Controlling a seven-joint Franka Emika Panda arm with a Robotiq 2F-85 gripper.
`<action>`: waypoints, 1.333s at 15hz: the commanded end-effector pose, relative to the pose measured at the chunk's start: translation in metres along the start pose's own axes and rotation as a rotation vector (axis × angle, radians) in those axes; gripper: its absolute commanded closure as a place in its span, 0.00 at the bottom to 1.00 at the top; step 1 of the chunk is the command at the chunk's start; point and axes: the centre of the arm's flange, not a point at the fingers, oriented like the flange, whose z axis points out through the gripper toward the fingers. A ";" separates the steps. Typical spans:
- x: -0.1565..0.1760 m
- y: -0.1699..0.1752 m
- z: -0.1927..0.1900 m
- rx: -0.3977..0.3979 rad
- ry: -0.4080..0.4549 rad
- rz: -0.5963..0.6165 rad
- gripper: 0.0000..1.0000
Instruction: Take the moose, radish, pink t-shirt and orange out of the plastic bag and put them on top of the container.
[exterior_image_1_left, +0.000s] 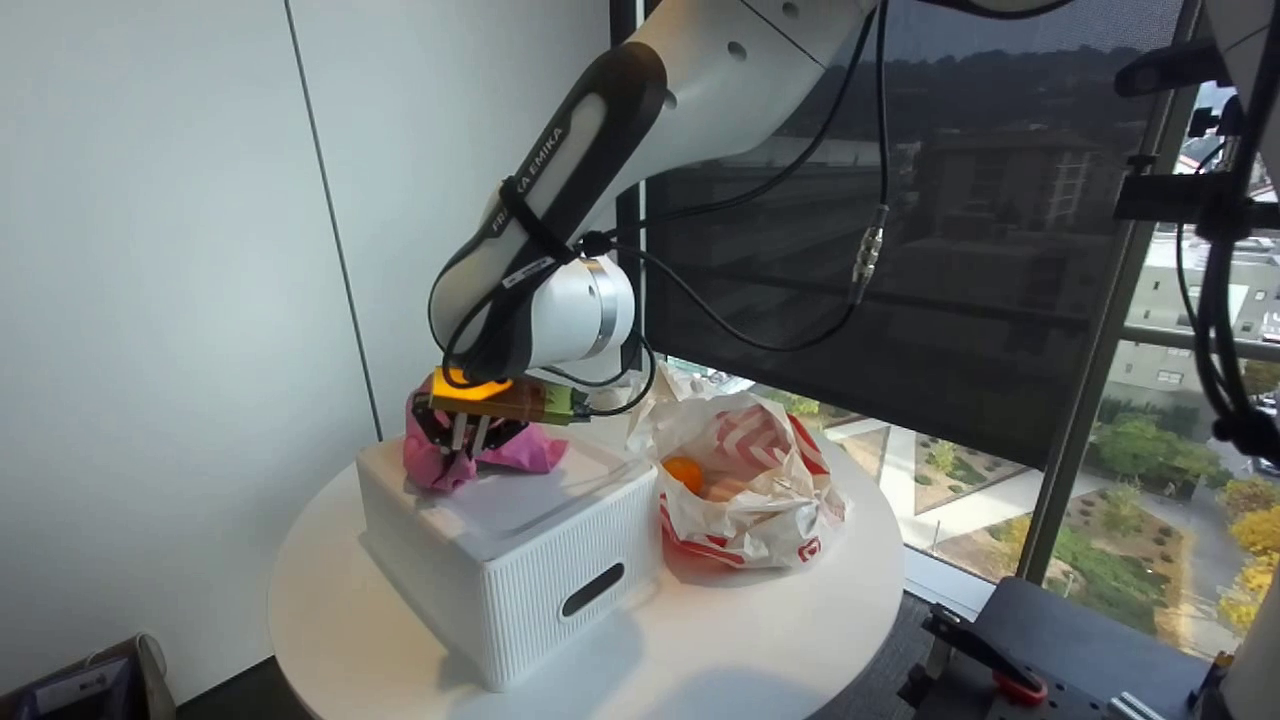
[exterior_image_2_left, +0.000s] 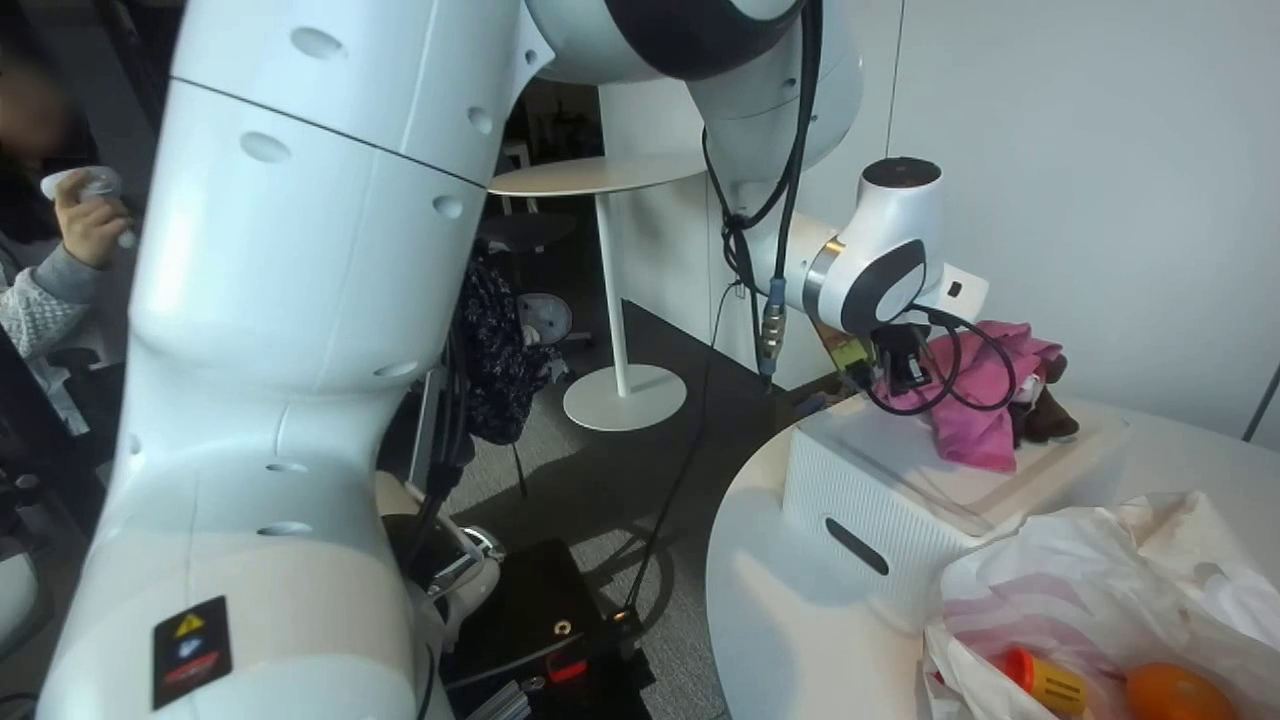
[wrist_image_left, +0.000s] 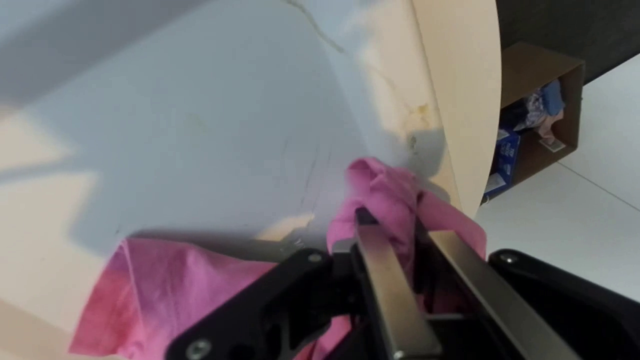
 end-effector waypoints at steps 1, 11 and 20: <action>0.010 -0.005 -0.020 0.002 -0.039 -0.024 0.52; 0.055 0.048 -0.109 -0.235 0.026 0.051 0.00; 0.063 0.153 -0.133 -0.487 0.037 0.355 0.00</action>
